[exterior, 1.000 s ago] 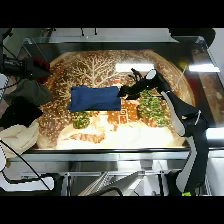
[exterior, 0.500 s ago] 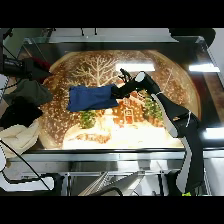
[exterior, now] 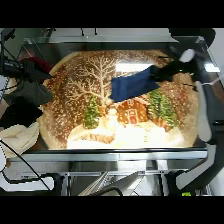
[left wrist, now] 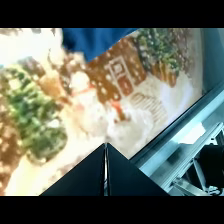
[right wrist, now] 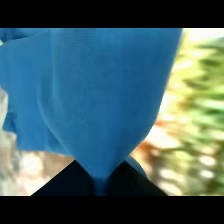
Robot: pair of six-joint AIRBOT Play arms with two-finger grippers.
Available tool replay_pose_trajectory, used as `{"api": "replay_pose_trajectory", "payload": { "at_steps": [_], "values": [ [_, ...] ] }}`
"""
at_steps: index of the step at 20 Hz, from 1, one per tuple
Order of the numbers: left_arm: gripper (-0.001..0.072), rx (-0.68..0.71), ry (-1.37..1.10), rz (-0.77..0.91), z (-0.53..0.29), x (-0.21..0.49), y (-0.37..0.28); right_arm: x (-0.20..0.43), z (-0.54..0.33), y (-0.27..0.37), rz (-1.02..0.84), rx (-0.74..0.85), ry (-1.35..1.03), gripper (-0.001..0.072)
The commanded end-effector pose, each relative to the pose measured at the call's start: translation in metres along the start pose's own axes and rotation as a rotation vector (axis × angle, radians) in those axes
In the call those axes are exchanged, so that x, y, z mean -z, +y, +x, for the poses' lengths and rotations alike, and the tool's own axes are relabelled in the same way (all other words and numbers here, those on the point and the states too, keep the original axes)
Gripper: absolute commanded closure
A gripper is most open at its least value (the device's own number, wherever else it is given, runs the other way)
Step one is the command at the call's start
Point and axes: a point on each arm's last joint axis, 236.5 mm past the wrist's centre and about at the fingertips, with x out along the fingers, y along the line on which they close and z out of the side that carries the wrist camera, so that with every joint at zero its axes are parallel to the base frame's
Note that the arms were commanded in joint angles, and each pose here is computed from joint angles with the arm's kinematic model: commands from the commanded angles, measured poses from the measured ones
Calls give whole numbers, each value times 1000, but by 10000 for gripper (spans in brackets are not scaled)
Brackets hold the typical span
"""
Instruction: Fold the shirts.
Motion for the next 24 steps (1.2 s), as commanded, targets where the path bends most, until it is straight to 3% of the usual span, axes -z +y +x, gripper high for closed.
{"api": "replay_pose_trajectory", "payload": {
  "at_steps": [1, 4, 7, 11, 15, 16, 18, 19, 24],
  "values": [
    [694, 2, 7, 0, 0, 2, -1, 5, -83, -126, 237, 179, -104, 691],
    [694, 8, 15, 7, 3, 2, -4, 61, -123, -221, 414, 287, -120, 690],
    [694, 25, 38, 32, 13, 4, -16, 140, -130, -277, 621, 338, -116, 690],
    [694, 60, 83, 81, 32, 8, -40, 247, -118, -313, 893, 406, -231, 688],
    [694, 94, 128, 128, 50, 15, -63, 289, -109, -324, 894, 429, -193, 687],
    [694, 100, 137, 136, 53, 16, -68, 291, -109, -323, 891, 426, -184, 649],
    [694, 110, 147, 152, 59, 18, -75, 295, -108, -317, 895, 412, -155, 73],
    [694, 113, 148, 158, 61, 18, -78, 295, -110, -313, 882, 405, -133, 8],
    [694, 111, 144, 155, 60, 17, -77, 266, -170, -293, 861, 397, -91, 13]
  ]
}}
